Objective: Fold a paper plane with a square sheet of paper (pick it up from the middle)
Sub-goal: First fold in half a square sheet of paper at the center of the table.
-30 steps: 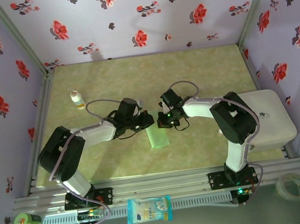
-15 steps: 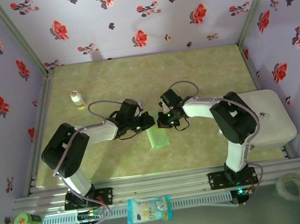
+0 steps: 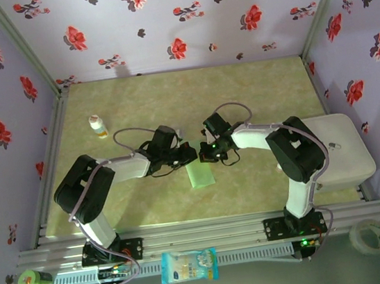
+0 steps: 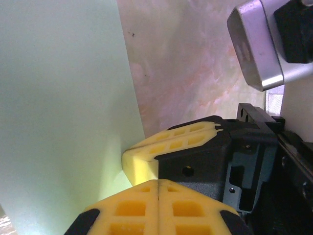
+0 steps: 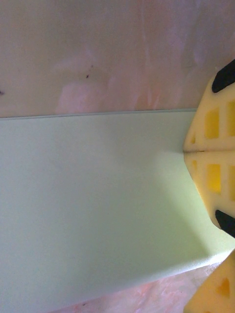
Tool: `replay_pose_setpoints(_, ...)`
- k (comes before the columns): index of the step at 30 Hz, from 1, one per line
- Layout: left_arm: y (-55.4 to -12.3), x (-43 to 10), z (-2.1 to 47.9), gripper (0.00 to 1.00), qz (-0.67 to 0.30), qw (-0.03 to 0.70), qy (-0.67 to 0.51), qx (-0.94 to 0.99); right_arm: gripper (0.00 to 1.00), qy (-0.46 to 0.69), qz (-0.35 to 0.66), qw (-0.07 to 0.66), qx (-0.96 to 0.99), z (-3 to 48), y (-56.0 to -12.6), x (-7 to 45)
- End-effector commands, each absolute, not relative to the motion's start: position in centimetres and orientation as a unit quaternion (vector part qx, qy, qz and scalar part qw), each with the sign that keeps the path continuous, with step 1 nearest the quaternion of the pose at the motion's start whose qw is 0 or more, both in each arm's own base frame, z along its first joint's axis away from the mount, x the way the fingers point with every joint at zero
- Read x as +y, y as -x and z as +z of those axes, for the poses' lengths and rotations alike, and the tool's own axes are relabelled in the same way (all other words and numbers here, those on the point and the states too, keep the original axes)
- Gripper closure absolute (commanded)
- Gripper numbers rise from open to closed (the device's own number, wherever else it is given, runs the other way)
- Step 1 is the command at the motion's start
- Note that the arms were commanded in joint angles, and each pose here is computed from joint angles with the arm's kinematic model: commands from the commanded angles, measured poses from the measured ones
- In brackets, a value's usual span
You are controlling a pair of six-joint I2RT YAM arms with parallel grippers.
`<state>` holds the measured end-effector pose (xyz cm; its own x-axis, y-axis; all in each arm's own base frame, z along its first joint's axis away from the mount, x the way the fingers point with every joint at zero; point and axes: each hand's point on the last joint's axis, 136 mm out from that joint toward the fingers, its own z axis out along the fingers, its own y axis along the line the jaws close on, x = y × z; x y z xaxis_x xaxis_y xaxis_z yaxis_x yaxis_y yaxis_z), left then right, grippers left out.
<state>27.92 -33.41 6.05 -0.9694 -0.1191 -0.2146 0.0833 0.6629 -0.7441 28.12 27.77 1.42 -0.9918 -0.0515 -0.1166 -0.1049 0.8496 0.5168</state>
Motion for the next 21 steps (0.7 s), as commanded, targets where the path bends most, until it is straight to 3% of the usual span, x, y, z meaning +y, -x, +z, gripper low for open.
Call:
replay_pose_setpoints(1, -27.5, -33.1, 5.4, 1.00, -0.413, 0.113, 0.016, 0.904, 1.00, 0.003, 0.139, -0.013, 0.990, -3.8, -24.7, 22.1)
replay_pose_setpoints(21, -26.9, -31.5, 3.8, 1.00, -0.385, 0.096, 0.022, 0.918, 1.00, 0.001, 0.140, -0.014, 0.990, -3.9, -24.6, 22.0)
